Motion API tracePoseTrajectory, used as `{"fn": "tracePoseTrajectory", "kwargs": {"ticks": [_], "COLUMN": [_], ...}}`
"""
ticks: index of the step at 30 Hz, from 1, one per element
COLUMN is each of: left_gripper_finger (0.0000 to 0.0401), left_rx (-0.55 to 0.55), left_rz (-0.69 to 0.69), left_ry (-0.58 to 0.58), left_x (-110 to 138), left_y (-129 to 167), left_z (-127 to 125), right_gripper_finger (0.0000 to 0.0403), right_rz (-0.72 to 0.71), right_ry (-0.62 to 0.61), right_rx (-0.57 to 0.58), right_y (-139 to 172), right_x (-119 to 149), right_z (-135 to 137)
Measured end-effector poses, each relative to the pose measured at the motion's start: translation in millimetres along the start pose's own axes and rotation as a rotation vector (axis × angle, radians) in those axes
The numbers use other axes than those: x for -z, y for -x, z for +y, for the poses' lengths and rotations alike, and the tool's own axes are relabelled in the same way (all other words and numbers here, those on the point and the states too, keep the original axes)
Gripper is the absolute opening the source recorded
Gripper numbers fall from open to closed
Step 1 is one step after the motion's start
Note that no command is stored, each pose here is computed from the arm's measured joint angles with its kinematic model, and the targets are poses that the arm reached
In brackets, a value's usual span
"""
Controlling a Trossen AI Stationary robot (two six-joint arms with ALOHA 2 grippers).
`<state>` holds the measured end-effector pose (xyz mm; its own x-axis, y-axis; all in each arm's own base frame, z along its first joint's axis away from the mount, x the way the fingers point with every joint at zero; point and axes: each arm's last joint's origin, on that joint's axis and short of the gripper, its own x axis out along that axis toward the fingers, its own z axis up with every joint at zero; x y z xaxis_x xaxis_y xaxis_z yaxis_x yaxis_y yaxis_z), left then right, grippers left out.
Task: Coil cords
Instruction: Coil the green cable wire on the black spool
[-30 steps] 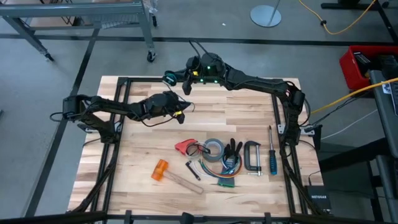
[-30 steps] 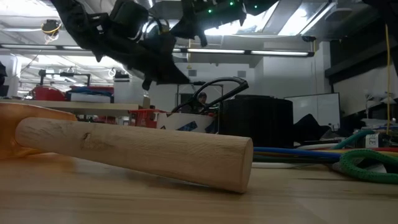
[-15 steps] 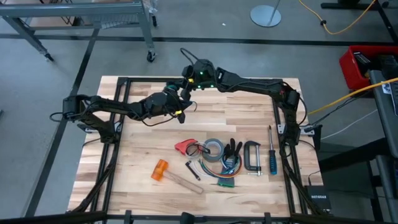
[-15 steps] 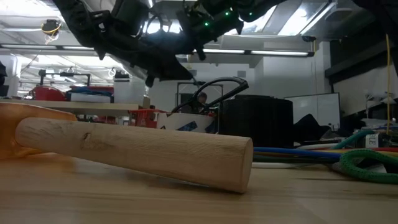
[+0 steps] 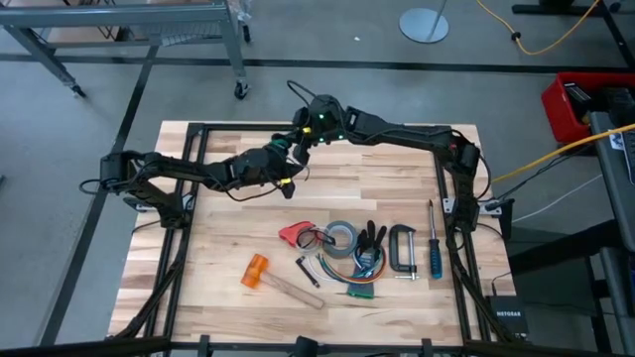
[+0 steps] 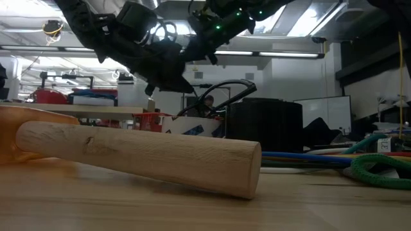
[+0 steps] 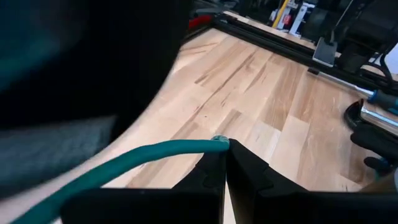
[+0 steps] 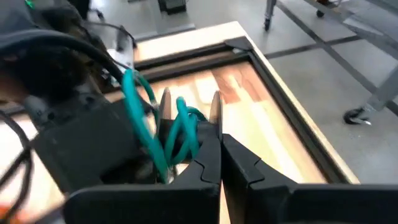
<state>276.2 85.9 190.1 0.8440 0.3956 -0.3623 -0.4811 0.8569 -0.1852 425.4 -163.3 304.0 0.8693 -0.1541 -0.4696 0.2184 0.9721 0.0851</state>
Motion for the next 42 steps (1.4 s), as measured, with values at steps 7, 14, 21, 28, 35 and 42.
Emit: {"fn": "tracePoseTrajectory", "kwargs": {"ticks": [7,14,21,28,35,42], "left_gripper_finger": [0.0,0.0,0.0,0.0,0.0,0.0], "left_rx": [0.002,-0.018,-0.022,-0.02,-0.006,-0.011], "left_rz": [0.011,0.106,0.213,0.277,0.278,0.299], "left_ry": [-0.004,-0.016,-0.021,-0.003,-0.001,-0.003], "left_x": [0.5,9.5,19.4,25.0,24.9,26.9], "left_y": [0.1,0.7,2.3,3.8,3.8,4.4], "left_z": [1.0,3.1,5.1,6.2,5.6,6.2], "right_gripper_finger": [0.0001,0.0001,0.0001,0.0001,0.0001,0.0001], "right_rz": [0.147,0.255,0.279,0.255,0.196,0.137], "right_ry": [0.003,0.034,0.022,0.01,0.018,-0.008], "right_rx": [-0.009,-0.034,-0.192,-0.305,-0.344,-0.373], "right_y": [7.3,9.9,11.5,11.8,13.3,32.6], "right_x": [12.2,22.3,25.6,24.0,16.1,-9.7], "right_z": [-5.9,-3.6,0.4,3.7,1.0,-19.8]}}
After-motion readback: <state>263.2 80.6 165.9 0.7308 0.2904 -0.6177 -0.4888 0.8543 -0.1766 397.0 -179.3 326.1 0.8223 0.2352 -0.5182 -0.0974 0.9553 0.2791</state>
